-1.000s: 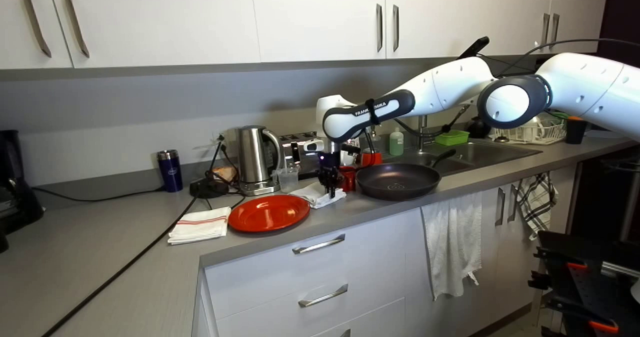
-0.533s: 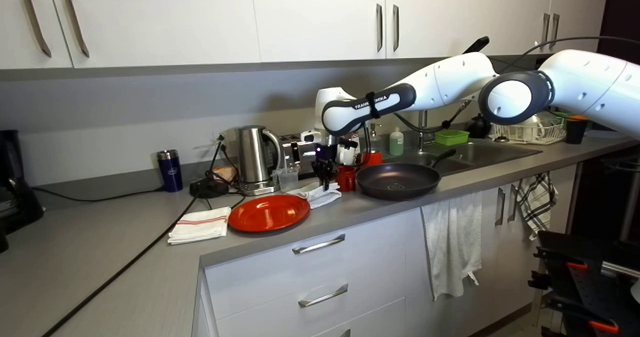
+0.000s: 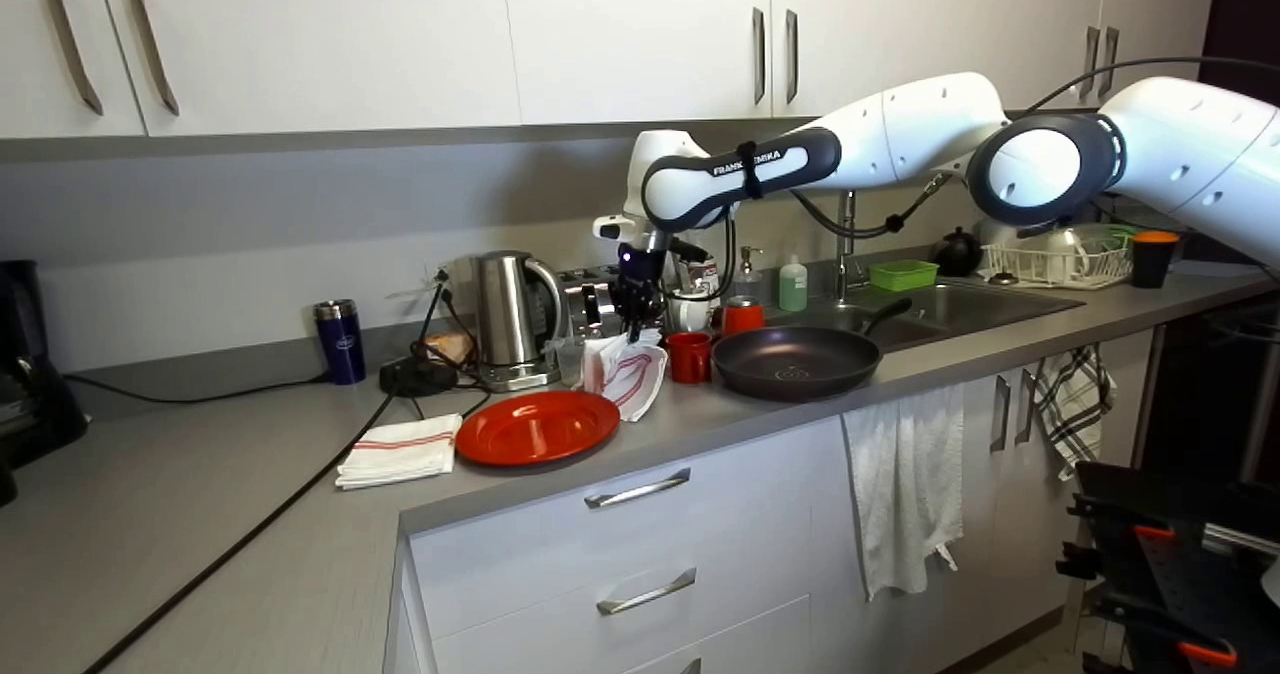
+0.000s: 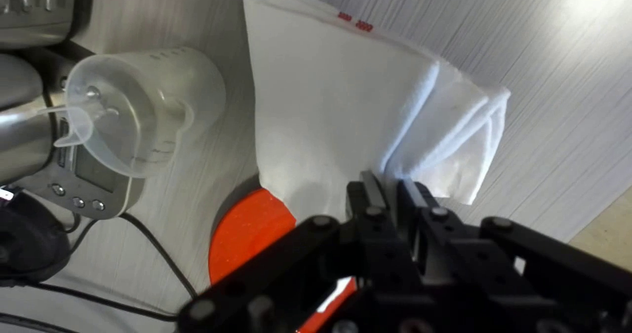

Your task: Wipe the pan with a towel

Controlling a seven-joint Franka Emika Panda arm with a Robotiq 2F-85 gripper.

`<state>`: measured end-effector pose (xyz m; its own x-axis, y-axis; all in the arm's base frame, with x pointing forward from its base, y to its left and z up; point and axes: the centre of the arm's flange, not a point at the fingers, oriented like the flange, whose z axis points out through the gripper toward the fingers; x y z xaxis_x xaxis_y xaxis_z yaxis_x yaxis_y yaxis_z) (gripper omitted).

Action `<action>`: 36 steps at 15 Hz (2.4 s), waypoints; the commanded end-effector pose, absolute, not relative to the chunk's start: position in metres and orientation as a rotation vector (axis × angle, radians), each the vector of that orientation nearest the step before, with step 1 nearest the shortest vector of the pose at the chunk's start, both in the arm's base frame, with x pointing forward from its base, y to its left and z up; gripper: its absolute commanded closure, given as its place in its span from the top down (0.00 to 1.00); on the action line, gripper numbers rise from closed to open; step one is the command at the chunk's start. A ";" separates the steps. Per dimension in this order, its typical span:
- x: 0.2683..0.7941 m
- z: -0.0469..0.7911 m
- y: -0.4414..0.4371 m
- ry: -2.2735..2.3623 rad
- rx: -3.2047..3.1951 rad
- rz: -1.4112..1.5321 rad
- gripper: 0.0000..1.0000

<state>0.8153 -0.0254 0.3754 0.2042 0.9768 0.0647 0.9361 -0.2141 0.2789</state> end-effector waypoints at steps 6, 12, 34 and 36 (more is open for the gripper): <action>0.778 0.426 -0.025 1.775 2.268 0.424 0.08; 0.761 0.453 -0.043 1.659 2.322 0.432 0.08; 0.649 0.508 -0.089 1.326 2.455 0.467 0.07; 0.639 0.506 -0.101 1.293 2.480 0.448 0.07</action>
